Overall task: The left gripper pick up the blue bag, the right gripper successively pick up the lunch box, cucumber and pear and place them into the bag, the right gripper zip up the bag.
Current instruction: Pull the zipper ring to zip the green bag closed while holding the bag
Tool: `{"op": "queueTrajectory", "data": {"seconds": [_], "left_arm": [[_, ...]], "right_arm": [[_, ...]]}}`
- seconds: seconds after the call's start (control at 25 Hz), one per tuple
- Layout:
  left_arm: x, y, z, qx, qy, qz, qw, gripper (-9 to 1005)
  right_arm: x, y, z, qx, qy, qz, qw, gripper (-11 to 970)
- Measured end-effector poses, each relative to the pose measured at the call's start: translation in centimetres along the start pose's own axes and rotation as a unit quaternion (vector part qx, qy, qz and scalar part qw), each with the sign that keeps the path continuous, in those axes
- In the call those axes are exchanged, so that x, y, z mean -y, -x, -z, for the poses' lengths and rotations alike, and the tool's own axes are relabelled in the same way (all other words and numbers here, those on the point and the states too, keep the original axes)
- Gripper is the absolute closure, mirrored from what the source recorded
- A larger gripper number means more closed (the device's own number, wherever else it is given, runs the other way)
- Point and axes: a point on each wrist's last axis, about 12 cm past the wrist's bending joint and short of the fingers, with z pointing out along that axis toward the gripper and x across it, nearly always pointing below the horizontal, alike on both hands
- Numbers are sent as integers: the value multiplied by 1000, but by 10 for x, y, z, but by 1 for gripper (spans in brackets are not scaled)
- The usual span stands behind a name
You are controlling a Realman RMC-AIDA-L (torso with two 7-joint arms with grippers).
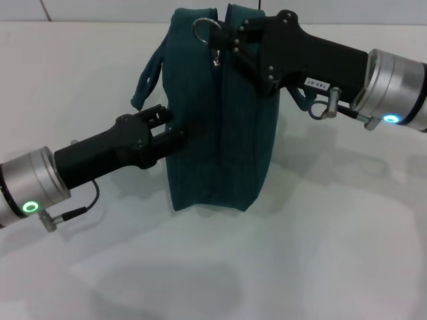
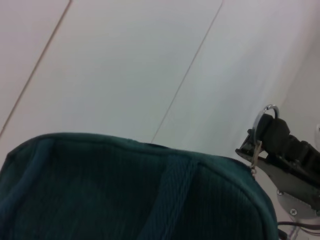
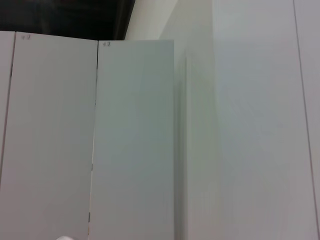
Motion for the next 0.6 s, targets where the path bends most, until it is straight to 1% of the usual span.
{"op": "queueTrajectory", "data": {"seconds": [0.04,0.28,0.4,0.6], "left_arm": [[0,0,0,1,0,-1,1000,215],[0,1,0,3,0,-3,1000,438],[0,1,0,0,-2,-4,1000,643],[4,-2,1,-19,-23,-7,1000,766]], "right_arm": [[0,0,1,0,-1,0,1000,921],[-1,-2,3,1,-5,-3,1000,919],[0,-1,5,6,-11,-6,1000,918],[2,-1,11,19,-35,-19,999,916]]}}
